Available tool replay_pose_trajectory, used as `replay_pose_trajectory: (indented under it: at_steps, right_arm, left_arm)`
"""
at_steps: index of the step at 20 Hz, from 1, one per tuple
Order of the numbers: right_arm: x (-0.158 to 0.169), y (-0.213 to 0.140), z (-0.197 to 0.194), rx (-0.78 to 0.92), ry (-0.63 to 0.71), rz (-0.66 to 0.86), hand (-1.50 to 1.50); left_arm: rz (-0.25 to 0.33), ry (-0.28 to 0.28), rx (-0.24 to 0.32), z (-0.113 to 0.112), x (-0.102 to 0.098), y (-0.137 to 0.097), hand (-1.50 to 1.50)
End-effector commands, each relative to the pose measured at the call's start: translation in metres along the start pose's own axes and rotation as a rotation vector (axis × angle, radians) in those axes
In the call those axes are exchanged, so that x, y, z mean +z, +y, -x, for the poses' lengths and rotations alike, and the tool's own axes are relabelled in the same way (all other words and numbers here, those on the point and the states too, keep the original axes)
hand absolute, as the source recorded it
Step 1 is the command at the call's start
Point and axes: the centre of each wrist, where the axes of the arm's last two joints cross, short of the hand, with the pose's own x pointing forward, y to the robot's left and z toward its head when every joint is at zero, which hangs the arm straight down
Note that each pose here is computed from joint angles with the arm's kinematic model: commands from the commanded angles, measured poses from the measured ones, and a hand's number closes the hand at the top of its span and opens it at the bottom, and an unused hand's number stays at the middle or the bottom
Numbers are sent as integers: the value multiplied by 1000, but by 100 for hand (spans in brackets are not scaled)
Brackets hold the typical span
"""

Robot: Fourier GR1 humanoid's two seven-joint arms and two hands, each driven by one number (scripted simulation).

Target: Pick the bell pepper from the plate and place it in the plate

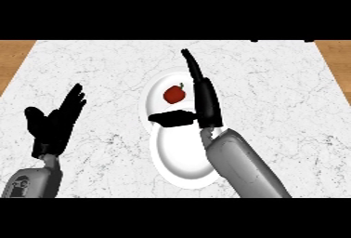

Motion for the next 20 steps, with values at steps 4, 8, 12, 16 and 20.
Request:
replay_pose_trajectory:
  at_steps: [4, 8, 12, 16, 20]
  right_arm:
    - [16, -41, 11, -60, -8, -64, -150]
    - [7, -70, 24, -74, -33, -36, -150]
    - [15, -86, 50, -43, -15, -30, -150]
    - [11, -113, 46, -36, -6, 6, -150]
    - [12, -96, 62, -9, -11, -6, -150]
  left_arm:
    - [-8, 7, -3, -3, -13, -3, 0]
    - [-12, -4, -10, 15, -1, 3, 0]
    - [-5, 7, 7, 12, -4, 14, 0]
    - [-7, 3, 1, 12, 4, 8, 0]
    - [-19, 3, 10, 16, 1, -1, 0]
